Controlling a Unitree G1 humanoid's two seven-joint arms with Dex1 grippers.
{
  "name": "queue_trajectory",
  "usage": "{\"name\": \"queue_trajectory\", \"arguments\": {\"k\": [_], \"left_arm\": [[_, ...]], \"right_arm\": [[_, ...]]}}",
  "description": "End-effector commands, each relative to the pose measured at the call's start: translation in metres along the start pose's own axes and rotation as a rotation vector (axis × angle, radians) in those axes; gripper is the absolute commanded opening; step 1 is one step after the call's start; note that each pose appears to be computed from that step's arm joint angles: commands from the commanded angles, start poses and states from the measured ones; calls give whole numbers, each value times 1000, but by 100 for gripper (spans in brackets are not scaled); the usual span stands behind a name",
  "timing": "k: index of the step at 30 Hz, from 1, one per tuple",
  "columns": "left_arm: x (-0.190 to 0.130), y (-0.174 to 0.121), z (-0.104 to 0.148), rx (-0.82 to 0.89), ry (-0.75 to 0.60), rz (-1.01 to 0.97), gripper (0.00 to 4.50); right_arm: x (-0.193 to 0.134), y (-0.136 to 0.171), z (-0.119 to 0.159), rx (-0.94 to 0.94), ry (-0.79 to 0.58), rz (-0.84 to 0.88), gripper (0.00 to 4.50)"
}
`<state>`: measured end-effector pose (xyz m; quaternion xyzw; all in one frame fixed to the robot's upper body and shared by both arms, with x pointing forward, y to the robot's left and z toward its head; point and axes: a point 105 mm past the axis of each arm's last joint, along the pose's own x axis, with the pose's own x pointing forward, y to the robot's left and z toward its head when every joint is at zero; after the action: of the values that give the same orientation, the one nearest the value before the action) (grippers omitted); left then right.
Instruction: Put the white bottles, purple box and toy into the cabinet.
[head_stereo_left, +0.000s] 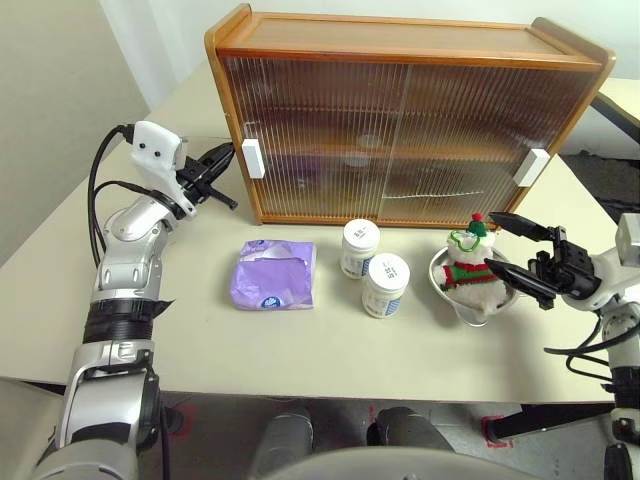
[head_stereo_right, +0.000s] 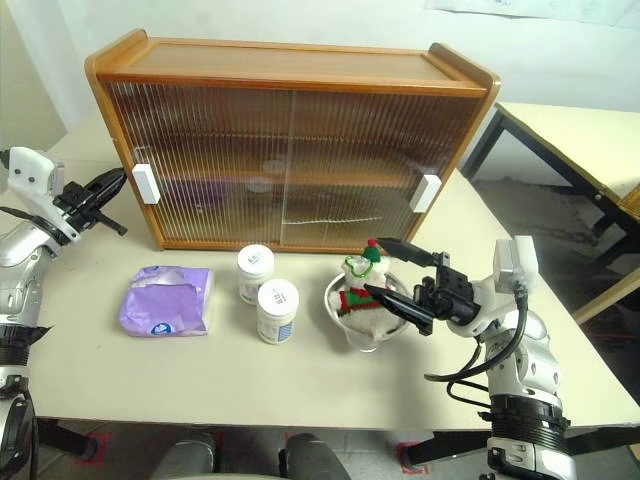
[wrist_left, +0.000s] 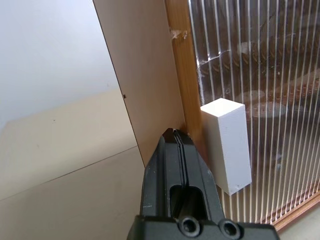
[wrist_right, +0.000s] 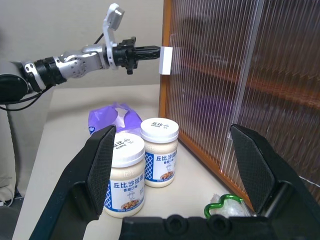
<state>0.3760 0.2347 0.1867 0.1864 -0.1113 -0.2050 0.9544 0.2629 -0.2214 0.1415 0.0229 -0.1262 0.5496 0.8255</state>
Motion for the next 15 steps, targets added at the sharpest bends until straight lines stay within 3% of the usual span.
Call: {"name": "queue_trajectory", "arguments": {"k": [1, 15], "left_arm": [[2, -13, 6, 15, -8, -63, 2], [-3, -32, -2, -10, -1, -98, 2]], "right_arm": [[-2, 0, -4, 7, 16, 2, 450], [-1, -2, -5, 12, 22, 17, 450]]}}
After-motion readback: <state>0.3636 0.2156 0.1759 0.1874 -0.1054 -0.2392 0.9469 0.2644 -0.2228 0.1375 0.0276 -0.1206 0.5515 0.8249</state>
